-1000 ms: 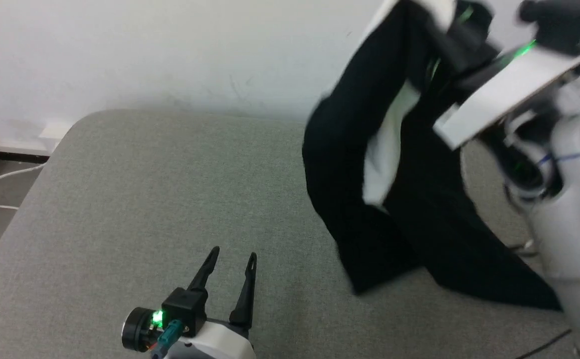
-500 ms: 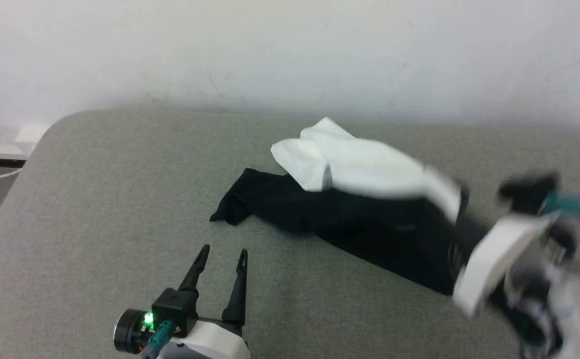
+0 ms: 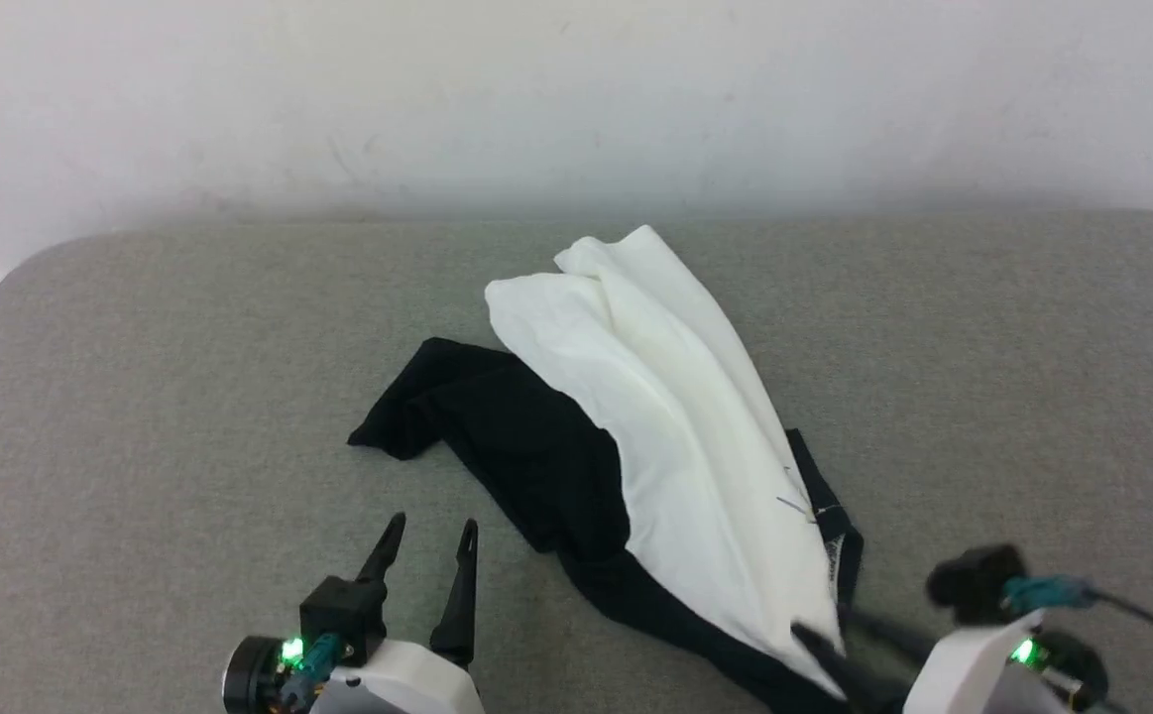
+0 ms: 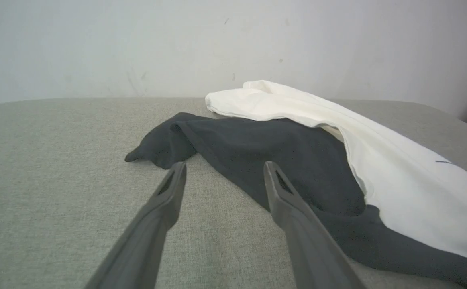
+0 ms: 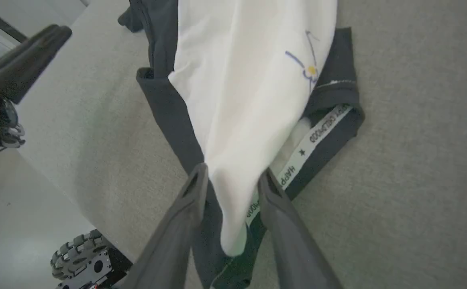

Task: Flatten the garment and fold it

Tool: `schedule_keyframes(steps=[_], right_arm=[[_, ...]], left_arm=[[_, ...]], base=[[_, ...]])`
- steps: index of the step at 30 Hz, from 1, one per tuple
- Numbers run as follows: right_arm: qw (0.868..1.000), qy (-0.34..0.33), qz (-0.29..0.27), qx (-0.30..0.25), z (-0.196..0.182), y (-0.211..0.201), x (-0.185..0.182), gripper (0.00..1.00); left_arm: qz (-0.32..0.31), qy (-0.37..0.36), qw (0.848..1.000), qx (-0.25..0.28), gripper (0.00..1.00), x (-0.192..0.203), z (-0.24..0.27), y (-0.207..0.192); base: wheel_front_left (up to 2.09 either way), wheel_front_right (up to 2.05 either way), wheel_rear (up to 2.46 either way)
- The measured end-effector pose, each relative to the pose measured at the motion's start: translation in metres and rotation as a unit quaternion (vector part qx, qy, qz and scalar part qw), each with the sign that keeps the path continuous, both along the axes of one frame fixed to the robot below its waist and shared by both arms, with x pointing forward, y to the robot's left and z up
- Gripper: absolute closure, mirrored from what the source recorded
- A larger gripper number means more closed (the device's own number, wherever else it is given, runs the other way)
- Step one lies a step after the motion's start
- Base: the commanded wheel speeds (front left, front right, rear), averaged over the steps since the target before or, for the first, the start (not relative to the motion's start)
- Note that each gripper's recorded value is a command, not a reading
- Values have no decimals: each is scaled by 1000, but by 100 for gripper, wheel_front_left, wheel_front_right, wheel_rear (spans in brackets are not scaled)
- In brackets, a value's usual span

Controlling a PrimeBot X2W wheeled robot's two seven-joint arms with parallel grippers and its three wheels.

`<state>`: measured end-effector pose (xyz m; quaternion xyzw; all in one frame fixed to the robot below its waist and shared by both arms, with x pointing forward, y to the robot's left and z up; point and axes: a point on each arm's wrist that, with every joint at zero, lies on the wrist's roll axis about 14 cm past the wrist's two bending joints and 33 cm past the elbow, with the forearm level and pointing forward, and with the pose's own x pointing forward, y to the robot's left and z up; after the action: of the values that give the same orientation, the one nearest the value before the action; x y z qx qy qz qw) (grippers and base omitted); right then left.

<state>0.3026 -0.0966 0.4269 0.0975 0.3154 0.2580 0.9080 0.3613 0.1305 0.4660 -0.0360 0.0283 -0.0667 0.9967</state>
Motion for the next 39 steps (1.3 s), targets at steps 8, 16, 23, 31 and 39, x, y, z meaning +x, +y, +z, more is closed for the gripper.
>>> schedule_keyframes(steps=[8,16,23,31,39], right_arm=[[957,-255,-135,18,121,-74,66,0],[917,-334,-218,-32,130,-117,76,0],[927,-295,-225,-52,93,-115,75,0],[954,-215,-198,-61,45,-98,67,0],[973,-161,-148,-66,17,-71,62,0]], left_arm=[[-20,72,997,-23,0,20,-19,-14],[-30,201,979,-19,0,47,-58,-26],[-31,228,973,-25,60,67,-73,-33],[0,155,987,-45,100,77,-54,-17],[144,46,988,-43,100,48,-11,78]], base=[[0,0,0],[0,0,0],[0,0,0],[0,0,0],[0,0,0]])
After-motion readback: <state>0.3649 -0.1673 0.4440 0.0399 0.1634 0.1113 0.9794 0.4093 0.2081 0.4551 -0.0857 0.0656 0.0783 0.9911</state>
